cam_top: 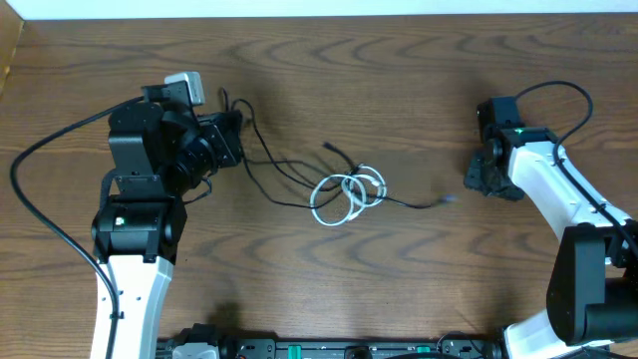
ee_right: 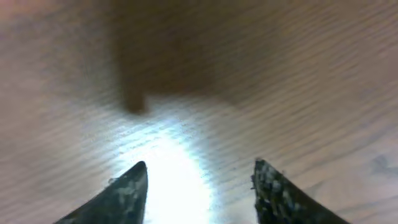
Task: Untangle cables
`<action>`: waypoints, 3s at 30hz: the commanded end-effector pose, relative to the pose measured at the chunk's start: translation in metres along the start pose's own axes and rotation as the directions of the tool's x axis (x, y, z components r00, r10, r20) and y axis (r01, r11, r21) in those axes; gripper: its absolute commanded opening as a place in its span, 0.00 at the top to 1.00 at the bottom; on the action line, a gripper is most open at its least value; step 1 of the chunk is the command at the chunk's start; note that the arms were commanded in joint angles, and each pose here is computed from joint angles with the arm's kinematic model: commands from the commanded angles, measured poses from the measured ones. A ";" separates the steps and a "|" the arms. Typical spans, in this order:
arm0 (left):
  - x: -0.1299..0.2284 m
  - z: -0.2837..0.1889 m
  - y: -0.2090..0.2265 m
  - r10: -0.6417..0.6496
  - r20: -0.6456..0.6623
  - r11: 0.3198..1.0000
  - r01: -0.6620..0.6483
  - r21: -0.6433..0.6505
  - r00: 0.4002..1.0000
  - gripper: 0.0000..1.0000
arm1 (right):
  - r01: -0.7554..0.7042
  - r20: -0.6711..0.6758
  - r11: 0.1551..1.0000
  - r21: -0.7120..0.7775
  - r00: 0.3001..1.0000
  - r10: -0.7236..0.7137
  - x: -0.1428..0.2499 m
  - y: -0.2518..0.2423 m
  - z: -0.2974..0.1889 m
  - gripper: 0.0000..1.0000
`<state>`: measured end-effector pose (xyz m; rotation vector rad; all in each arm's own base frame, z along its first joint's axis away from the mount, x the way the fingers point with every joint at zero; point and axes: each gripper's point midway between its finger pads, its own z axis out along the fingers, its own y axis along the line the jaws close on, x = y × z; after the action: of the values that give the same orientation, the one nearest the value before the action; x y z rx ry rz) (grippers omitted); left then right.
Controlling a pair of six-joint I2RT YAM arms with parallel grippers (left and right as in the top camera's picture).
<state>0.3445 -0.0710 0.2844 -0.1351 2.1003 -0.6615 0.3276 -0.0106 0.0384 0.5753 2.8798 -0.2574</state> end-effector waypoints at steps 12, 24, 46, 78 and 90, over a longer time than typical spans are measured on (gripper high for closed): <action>0.017 -0.001 -0.014 -0.019 -0.088 0.995 0.027 0.093 0.996 0.92 | 0.521 0.251 0.461 -0.719 0.812 -0.527 0.054 0.163 -0.076 0.19; 0.041 0.007 -0.004 -0.067 -0.190 0.995 0.079 0.055 0.980 0.26 | 0.668 0.335 0.438 -0.602 0.709 -0.621 0.078 0.195 -0.077 0.20; 0.181 0.102 -0.019 0.216 -0.604 0.975 -0.144 0.167 0.767 0.27 | 0.358 0.084 0.885 -0.296 0.933 -0.349 0.039 0.117 -0.031 0.11; 0.245 0.164 0.032 0.415 -0.680 0.888 -0.433 0.156 0.605 0.31 | 0.356 0.085 0.889 -0.288 0.934 -0.346 0.038 0.114 -0.030 0.10; 0.241 0.172 0.022 0.431 -0.642 0.890 -0.416 0.186 0.634 0.37 | 0.356 0.084 0.889 -0.288 0.934 -0.346 0.038 0.114 -0.030 0.10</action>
<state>0.3413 -0.1986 0.0182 0.6987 2.6906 -0.4540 0.3314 0.1174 0.0392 -0.0392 2.9107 0.1368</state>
